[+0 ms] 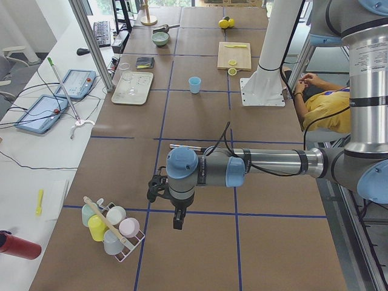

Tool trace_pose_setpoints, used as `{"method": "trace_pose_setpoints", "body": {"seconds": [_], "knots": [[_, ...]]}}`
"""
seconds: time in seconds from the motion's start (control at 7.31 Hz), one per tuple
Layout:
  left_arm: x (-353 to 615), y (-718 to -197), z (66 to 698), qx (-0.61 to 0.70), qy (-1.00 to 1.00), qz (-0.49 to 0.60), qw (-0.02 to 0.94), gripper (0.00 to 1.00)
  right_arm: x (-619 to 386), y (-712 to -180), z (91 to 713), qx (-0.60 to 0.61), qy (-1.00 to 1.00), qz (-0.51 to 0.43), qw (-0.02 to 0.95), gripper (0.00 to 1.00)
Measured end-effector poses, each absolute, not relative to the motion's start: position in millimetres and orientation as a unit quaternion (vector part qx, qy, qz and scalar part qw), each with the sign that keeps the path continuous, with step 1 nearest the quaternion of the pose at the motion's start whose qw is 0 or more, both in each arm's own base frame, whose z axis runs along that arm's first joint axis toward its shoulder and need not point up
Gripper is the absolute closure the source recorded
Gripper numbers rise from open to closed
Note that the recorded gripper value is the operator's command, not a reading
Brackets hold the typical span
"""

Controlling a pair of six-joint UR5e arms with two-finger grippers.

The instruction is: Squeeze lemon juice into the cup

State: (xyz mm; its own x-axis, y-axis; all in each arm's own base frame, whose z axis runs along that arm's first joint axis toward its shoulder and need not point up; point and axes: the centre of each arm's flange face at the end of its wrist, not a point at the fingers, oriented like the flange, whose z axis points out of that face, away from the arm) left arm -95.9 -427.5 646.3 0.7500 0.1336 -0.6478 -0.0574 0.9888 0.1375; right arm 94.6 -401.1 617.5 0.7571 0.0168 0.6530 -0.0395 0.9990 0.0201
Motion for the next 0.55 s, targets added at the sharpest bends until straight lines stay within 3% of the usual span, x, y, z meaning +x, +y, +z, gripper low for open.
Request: {"method": "trace_pose_setpoints", "body": {"seconds": [0.55], "knots": [[-89.4, -429.7, 629.5, 0.069, 0.392, 0.061, 0.915, 0.0, 93.0, -401.7, 616.5, 0.017, -0.356, 0.015, 0.934, 0.0]]}}
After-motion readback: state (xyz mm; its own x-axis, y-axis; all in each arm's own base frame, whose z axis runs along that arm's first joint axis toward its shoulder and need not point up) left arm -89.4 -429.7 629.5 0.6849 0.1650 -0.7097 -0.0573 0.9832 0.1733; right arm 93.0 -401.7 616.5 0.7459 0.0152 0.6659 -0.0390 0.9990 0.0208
